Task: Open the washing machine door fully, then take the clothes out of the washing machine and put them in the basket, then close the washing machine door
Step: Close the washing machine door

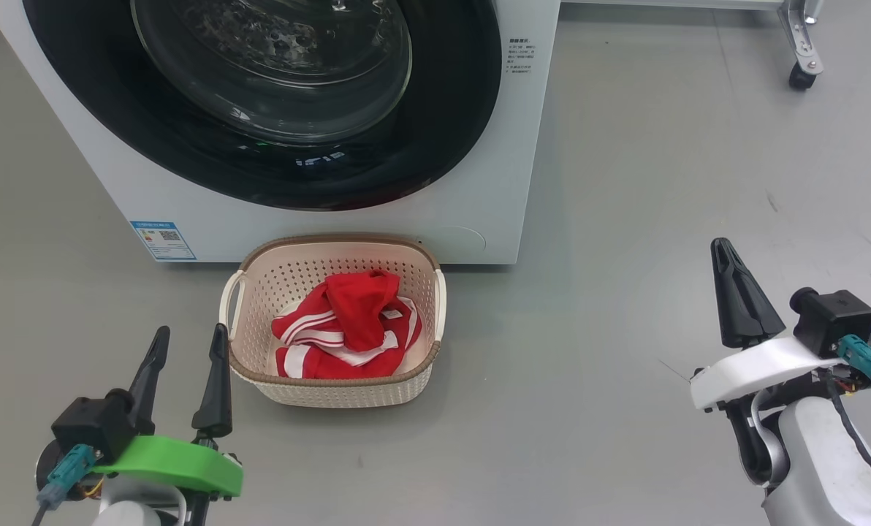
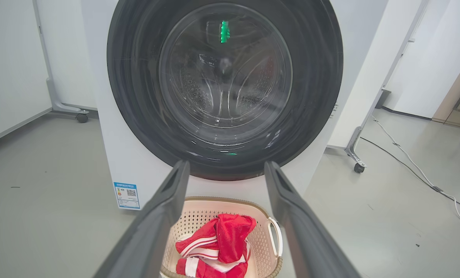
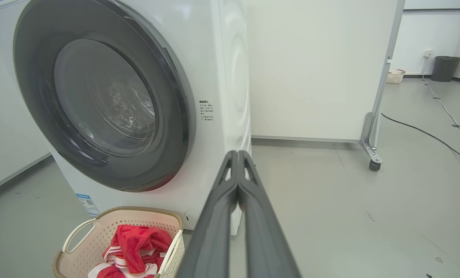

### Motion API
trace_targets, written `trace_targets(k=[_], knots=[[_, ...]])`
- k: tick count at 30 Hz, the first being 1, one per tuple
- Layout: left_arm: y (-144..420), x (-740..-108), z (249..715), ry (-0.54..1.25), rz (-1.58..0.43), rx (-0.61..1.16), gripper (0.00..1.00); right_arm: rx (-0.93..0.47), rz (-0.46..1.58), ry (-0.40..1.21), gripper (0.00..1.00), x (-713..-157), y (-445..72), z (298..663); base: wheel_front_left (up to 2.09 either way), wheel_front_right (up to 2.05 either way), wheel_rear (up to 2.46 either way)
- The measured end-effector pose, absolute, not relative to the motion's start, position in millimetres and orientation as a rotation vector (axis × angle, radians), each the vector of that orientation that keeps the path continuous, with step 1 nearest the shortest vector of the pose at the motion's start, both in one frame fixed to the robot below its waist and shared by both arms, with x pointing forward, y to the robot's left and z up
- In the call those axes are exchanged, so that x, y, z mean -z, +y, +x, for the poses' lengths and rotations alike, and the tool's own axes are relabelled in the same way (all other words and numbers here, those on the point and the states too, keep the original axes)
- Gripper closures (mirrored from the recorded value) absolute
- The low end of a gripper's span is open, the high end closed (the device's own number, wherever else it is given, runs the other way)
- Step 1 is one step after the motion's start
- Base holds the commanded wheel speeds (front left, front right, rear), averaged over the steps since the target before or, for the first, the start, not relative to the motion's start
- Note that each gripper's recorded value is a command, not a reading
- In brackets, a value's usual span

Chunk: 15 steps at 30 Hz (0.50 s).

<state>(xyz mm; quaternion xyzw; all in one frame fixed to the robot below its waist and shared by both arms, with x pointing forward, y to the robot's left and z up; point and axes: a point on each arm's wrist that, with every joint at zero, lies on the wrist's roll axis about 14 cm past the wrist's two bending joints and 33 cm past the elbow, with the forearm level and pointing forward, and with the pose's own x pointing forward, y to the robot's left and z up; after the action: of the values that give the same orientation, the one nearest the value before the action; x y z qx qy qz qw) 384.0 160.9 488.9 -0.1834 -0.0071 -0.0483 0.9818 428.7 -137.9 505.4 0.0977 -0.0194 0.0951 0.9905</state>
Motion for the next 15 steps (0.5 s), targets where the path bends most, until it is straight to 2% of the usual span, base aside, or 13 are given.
trace_targets(k=[1, 3, 4, 15], knots=[[161, -490, 384, -0.016, -0.37, 0.098, 0.0, -0.185, 0.199, -0.036, 1.0, -504, -139, 427, 0.0, 0.0, 0.0], [164, -490, 385, -0.021, -0.373, 0.087, 0.0, -0.167, 0.202, -0.033, 0.38, -502, -143, 424, 0.0, 0.0, 0.0], [166, -491, 385, -0.024, -0.374, 0.08, 0.0, -0.164, 0.198, -0.035, 0.0, -502, -144, 423, 0.0, 0.0, 0.0], [170, -493, 388, -0.036, -0.371, 0.066, 0.0, -0.152, 0.222, -0.025, 0.0, -497, -142, 413, 0.0, 0.0, 0.0]])
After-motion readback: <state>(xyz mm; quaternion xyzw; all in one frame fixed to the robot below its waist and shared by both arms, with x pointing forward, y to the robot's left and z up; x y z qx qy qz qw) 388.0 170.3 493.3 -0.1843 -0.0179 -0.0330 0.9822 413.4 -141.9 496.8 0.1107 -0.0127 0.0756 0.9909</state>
